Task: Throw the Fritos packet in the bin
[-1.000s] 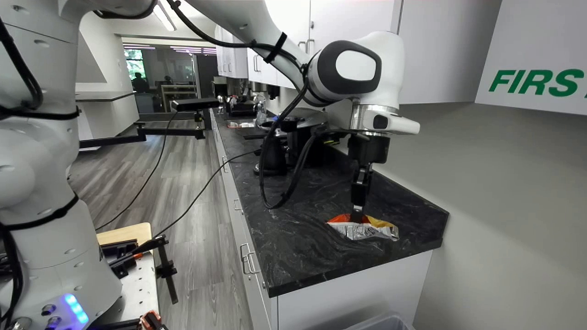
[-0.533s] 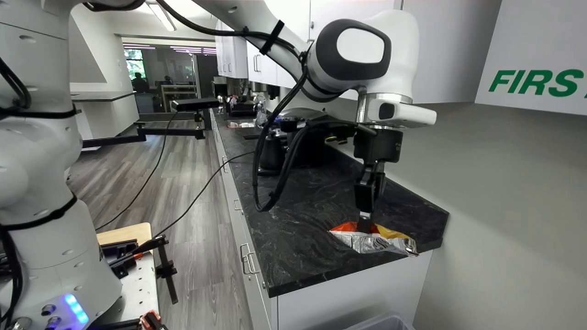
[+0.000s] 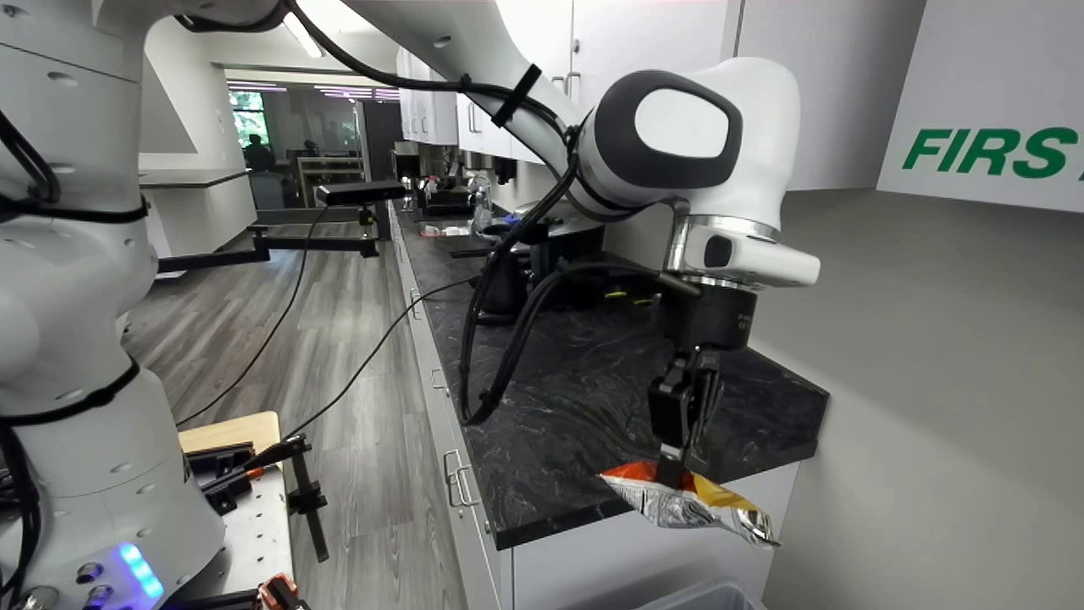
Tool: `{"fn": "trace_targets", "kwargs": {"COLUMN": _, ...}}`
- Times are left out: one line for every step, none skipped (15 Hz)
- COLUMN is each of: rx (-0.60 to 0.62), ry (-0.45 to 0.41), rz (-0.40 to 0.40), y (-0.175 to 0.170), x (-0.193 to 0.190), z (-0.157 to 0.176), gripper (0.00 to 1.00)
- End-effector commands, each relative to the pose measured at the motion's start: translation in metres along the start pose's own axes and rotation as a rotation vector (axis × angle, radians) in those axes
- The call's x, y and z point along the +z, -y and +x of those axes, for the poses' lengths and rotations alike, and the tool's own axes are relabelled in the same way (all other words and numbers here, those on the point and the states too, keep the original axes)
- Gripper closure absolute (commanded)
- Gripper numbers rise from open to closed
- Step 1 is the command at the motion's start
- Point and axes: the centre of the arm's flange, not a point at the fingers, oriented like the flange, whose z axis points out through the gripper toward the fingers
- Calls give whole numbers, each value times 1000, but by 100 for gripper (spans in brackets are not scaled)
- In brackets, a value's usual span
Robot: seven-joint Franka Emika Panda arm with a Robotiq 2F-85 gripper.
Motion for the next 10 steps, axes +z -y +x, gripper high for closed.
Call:
{"fn": "trace_targets", "kwargs": {"rx": 71, "ry": 22, "rz": -7, "y": -10, "x": 15, "z": 17, "gripper": 98}}
{"fn": "trace_targets", "kwargs": {"rx": 74, "ry": 24, "rz": -11, "y": -13, "x": 18, "z": 19, "gripper": 98}}
{"fn": "trace_targets", "kwargs": {"rx": 75, "ry": 28, "rz": -12, "y": -15, "x": 20, "z": 21, "gripper": 98}}
{"fn": "trace_targets", "kwargs": {"rx": 73, "ry": 29, "rz": -15, "y": -17, "x": 22, "z": 22, "gripper": 98}}
{"fn": "trace_targets", "kwargs": {"rx": 73, "ry": 32, "rz": -15, "y": -19, "x": 24, "z": 23, "gripper": 98}}
{"fn": "trace_targets", "kwargs": {"rx": 65, "ry": 34, "rz": -16, "y": -19, "x": 26, "z": 23, "gripper": 98}}
{"fn": "trace_targets", "kwargs": {"rx": 50, "ry": 31, "rz": -14, "y": -19, "x": 27, "z": 21, "gripper": 98}}
{"fn": "trace_targets", "kwargs": {"rx": 29, "ry": 21, "rz": -13, "y": -17, "x": 30, "z": 20, "gripper": 98}}
{"fn": "trace_targets", "kwargs": {"rx": 10, "ry": 13, "rz": -5, "y": -15, "x": 32, "z": 19, "gripper": 98}}
{"fn": "trace_targets", "kwargs": {"rx": 0, "ry": 1, "rz": -1, "y": -11, "x": 35, "z": 18, "gripper": 98}}
